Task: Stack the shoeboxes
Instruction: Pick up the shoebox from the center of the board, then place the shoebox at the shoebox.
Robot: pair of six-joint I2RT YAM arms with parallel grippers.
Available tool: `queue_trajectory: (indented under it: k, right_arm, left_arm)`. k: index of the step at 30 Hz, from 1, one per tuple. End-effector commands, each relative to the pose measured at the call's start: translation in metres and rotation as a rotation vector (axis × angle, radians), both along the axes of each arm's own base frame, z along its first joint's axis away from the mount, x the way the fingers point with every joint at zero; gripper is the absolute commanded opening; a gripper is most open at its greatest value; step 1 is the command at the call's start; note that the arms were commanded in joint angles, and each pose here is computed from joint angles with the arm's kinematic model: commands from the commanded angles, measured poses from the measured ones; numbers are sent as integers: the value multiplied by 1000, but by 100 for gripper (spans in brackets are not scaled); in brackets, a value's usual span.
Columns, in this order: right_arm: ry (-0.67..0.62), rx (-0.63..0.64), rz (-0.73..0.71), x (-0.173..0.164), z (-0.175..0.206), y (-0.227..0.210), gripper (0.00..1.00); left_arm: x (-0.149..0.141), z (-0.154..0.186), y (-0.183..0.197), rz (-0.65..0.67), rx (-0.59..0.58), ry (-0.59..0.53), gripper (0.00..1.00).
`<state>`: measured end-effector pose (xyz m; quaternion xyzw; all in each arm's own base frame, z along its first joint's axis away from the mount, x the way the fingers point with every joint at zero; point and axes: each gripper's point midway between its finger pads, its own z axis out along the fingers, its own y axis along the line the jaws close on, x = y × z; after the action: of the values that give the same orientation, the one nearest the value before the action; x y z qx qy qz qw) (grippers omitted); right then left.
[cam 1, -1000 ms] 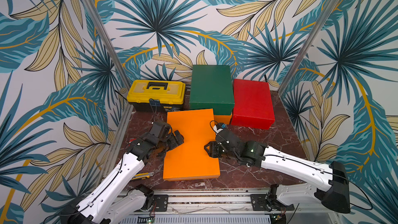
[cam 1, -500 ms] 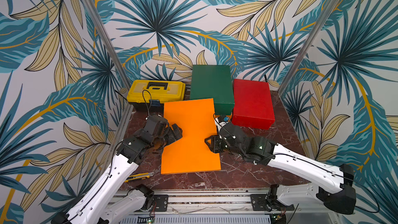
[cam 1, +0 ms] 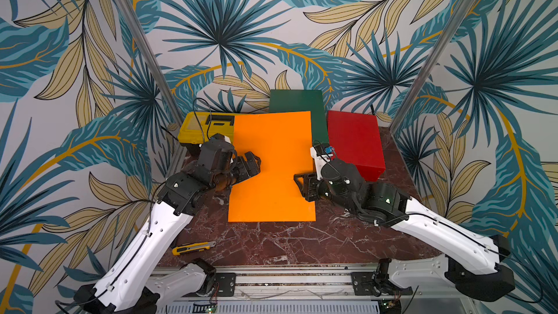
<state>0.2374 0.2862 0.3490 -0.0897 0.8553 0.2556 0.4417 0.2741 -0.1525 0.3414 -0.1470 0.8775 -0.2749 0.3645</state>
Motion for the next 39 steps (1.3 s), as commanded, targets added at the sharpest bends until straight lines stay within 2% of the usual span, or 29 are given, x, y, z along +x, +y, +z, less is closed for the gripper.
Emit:
queue_trajectory:
  k: [1, 13, 25, 34, 39]
  right_arm:
    - [-53, 20, 246, -19, 13, 48, 43]
    - [-92, 67, 221, 25, 49, 41, 44]
    - [-99, 111, 140, 95, 76, 16, 43]
    - [-99, 169, 89, 164, 88, -4, 44]
    - [-86, 222, 62, 206, 87, -19, 43]
  left_arm:
    - [1, 74, -58, -216, -207, -180, 98]
    - [44, 132, -78, -222, -165, -322, 99]
    - [114, 165, -115, -242, -114, -433, 99]
    - [185, 159, -123, -216, -139, -455, 100]
    - [222, 146, -138, -243, -203, -453, 100]
